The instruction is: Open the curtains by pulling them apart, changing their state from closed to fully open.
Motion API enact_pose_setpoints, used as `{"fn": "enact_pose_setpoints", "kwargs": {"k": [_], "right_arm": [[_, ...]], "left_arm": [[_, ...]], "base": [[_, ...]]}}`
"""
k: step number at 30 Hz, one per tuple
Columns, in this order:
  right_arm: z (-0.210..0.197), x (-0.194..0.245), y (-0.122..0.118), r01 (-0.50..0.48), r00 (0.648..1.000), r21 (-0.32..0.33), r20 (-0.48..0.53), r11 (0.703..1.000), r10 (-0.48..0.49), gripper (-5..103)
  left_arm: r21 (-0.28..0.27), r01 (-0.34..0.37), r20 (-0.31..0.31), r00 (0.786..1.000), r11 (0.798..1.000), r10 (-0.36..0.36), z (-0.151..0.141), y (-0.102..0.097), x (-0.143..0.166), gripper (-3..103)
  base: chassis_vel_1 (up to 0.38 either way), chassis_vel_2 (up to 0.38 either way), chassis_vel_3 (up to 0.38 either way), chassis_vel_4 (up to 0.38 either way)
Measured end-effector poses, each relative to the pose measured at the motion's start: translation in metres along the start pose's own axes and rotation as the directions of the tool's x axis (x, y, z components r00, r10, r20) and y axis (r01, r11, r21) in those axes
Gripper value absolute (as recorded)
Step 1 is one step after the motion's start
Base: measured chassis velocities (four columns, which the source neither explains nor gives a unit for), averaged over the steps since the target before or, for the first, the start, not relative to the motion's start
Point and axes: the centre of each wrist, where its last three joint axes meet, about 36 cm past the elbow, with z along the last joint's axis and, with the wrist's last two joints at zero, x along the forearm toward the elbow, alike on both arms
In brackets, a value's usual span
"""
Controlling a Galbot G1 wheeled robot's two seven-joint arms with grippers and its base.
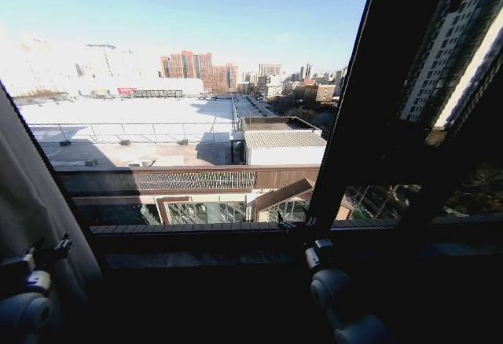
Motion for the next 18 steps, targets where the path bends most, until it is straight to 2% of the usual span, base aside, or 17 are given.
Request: {"fn": "enact_pose_setpoints", "kwargs": {"k": [1, 2, 3, 4, 5, 7, 13, 18], "right_arm": [[0.0, 0.0, 0.0, 0.0, 1.0, 0.0, 0.0, 1.0, 0.0, 100], [-0.002, 0.0, 0.0, -0.001, 1.0, -0.006, 0.001, 1.0, 0.001, 100], [-0.014, -0.002, 0.0, -0.004, 1.0, -0.039, -0.015, 0.999, 0.003, 100], [-0.019, -0.002, -0.001, -0.005, 1.0, -0.049, -0.021, 0.999, 0.004, 100], [-0.019, -0.002, -0.001, -0.005, 1.0, -0.049, -0.021, 0.999, 0.004, 100], [-0.027, -0.005, -0.004, -0.012, 0.999, -0.059, -0.034, 0.998, 0.01, 100], [-0.03, -0.011, -0.008, -0.024, 0.999, -0.062, -0.043, 0.998, 0.022, 100], [-0.03, -0.013, -0.007, -0.032, 0.998, -0.075, -0.047, 0.997, 0.029, 100]], "left_arm": [[0.0, 0.0, 0.0, 1.0, 1.0, 0.0, 0.0, 0.0, 0.0, 70], [0.021, -0.064, 0.039, 0.997, 0.998, 0.063, 0.003, -0.003, 0.005, 76], [0.068, -0.154, 0.107, 0.983, 0.986, 0.146, 0.016, -0.006, 0.007, 87], [0.076, -0.174, 0.117, 0.979, 0.982, 0.165, 0.019, -0.006, 0.008, 92], [0.076, -0.174, 0.117, 0.979, 0.982, 0.165, 0.019, -0.006, 0.008, 92], [0.092, -0.198, 0.121, 0.975, 0.976, 0.186, 0.023, -0.006, 0.011, 99], [0.113, -0.223, 0.114, 0.971, 0.968, 0.211, 0.027, -0.008, 0.013, 100], [0.128, -0.222, 0.103, 0.972, 0.967, 0.209, 0.023, -0.023, 0.017, 100]], "base": [[0.0, 0.0, 0.0, 0.0], [0.0, 0.0, 0.0, 0.0], [0.0, 0.0, 0.0, 0.0], [0.0, 0.0, 0.0, 0.0], [0.0, 0.0, 0.0, 0.0], [0.0, 0.0, 0.0, 0.0], [0.0, 0.0, 0.0, 0.0], [0.0, 0.0, 0.0, 0.0]]}}
